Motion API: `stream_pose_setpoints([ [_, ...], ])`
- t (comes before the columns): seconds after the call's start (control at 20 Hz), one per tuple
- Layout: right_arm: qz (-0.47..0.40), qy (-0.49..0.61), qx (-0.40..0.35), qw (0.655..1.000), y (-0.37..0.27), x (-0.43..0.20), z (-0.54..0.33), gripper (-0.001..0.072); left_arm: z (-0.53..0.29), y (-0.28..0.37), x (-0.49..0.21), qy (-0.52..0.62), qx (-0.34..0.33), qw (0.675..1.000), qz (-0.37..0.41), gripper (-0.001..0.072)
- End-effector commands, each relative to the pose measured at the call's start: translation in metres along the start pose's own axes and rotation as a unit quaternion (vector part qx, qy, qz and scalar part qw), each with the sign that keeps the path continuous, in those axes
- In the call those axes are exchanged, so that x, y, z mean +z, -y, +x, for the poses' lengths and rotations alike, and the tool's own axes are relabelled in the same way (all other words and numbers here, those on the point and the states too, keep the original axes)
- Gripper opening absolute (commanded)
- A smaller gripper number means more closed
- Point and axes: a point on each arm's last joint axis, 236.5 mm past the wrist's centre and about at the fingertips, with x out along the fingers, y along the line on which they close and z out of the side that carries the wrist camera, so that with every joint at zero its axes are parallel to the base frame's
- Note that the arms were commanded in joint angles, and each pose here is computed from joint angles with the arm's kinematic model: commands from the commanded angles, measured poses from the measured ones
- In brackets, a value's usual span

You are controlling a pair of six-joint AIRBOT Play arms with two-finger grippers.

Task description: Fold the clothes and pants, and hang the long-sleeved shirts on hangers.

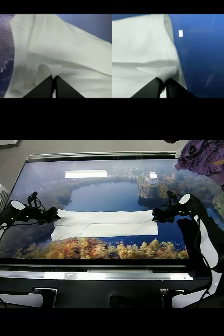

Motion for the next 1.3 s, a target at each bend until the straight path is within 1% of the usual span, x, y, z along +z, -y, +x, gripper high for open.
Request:
stream_pose_setpoints([
  [0.0, 0.008, 0.005, 0.013, 1.000, -0.004, 0.004, 0.006, 0.0199, 0.011, -0.004, 0.000, -0.007, 0.002, 1.000, -0.004, 0.0022],
  [0.05, 0.020, 0.002, 0.016, 1.000, -0.006, 0.004, 0.004, 0.0286, 0.010, -0.004, 0.001, -0.006, 0.002, 1.000, -0.003, 0.0055],
  [0.1, 0.031, -0.007, 0.019, 0.999, -0.010, 0.003, -0.002, 0.0421, 0.009, -0.003, 0.003, -0.004, 0.001, 1.000, -0.002, 0.0100],
  [0.15, 0.029, -0.015, 0.022, 0.999, -0.015, 0.003, -0.011, 0.0478, 0.007, -0.001, 0.006, -0.001, 0.000, 1.000, 0.000, 0.0216],
  [0.2, 0.019, -0.024, 0.018, 0.999, -0.019, 0.004, -0.023, 0.0478, 0.003, 0.002, 0.010, 0.006, -0.001, 1.000, 0.004, 0.0362],
  [0.25, 0.014, -0.030, -0.004, 0.999, -0.015, 0.006, -0.037, 0.0489, -0.003, 0.005, 0.015, 0.013, -0.003, 1.000, 0.008, 0.0505],
  [0.3, 0.015, -0.028, -0.024, 0.999, -0.004, 0.011, -0.051, 0.0544, -0.012, 0.007, 0.021, 0.022, 0.001, 1.000, 0.017, 0.0597],
  [0.35, 0.032, -0.016, -0.017, 0.999, 0.003, 0.019, -0.061, 0.0558, -0.022, 0.008, 0.028, 0.032, 0.007, 0.999, 0.028, 0.0638],
  [0.4, 0.061, -0.003, 0.011, 0.998, 0.010, 0.025, -0.070, 0.0574, -0.035, 0.008, 0.036, 0.046, 0.015, 0.998, 0.037, 0.0672],
  [0.5, 0.113, 0.015, 0.080, 0.990, 0.029, 0.035, -0.082, 0.0578, -0.061, 0.011, 0.050, 0.076, 0.024, 0.996, 0.049, 0.0672],
  [0.6, 0.114, -0.006, 0.133, 0.984, 0.037, 0.022, -0.079, 0.0578, -0.086, 0.015, 0.063, 0.107, 0.024, 0.992, 0.054, 0.0672],
  [0.75, 0.082, -0.046, 0.146, 0.985, 0.039, -0.001, -0.050, 0.0577, -0.105, 0.020, 0.067, 0.128, 0.023, 0.990, 0.059, 0.0672],
  [1.05, 0.065, -0.071, 0.153, 0.984, 0.024, -0.019, 0.004, 0.0571, -0.110, 0.023, 0.068, 0.134, 0.022, 0.989, 0.061, 0.0672],
  [1.15, 0.058, -0.065, 0.152, 0.984, 0.015, -0.018, 0.014, 0.0533, -0.110, 0.023, 0.068, 0.134, 0.022, 0.989, 0.061, 0.0672],
  [1.25, 0.047, -0.059, 0.147, 0.986, 0.005, -0.015, 0.021, 0.0531, -0.110, 0.024, 0.068, 0.134, 0.020, 0.989, 0.060, 0.0672],
])
